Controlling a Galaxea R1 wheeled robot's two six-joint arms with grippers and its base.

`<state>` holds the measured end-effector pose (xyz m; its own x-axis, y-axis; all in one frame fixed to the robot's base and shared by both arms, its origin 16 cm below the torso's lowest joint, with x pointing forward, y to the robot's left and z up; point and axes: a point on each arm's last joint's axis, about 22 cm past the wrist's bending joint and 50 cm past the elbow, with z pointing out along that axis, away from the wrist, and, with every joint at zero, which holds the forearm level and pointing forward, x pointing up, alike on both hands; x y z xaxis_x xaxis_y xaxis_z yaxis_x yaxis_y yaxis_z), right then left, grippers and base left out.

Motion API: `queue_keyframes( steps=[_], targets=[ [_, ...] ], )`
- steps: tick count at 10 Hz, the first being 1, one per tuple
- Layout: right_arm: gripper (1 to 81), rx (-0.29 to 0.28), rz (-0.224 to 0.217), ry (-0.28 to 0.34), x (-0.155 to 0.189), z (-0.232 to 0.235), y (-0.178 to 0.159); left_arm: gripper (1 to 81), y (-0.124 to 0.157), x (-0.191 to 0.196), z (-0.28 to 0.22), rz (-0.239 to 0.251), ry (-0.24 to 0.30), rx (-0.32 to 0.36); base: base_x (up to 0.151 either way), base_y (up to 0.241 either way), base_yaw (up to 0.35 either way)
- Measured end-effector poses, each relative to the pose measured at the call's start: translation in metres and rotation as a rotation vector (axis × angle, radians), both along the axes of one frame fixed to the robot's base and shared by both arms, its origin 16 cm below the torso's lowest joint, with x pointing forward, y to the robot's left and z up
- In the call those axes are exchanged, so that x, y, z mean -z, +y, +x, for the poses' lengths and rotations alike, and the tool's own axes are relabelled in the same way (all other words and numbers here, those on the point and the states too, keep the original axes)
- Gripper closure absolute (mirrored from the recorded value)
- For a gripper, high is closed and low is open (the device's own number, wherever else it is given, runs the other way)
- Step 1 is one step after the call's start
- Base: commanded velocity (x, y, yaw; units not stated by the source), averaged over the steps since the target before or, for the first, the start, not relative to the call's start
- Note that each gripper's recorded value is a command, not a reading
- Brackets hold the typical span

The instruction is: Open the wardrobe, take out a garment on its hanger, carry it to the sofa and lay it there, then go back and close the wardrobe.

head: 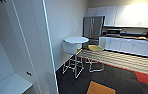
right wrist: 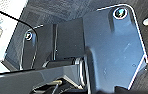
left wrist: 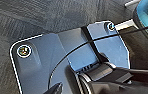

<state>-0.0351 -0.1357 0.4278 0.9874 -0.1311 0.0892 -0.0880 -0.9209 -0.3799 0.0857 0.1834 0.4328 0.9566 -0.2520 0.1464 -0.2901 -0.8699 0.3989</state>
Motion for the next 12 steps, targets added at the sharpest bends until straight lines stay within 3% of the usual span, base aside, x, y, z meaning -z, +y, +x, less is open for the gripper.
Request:
queue_keyframes(
  steps=[12],
  targets=[
    [1.0, -0.001, -0.012, 0.005, 0.0014, -0.0029, -0.0038, 1.0, -0.0081, 0.0011, -0.0032, 0.004, -0.002, 0.005, 0.0, 0.0, 0.234]
  ],
)
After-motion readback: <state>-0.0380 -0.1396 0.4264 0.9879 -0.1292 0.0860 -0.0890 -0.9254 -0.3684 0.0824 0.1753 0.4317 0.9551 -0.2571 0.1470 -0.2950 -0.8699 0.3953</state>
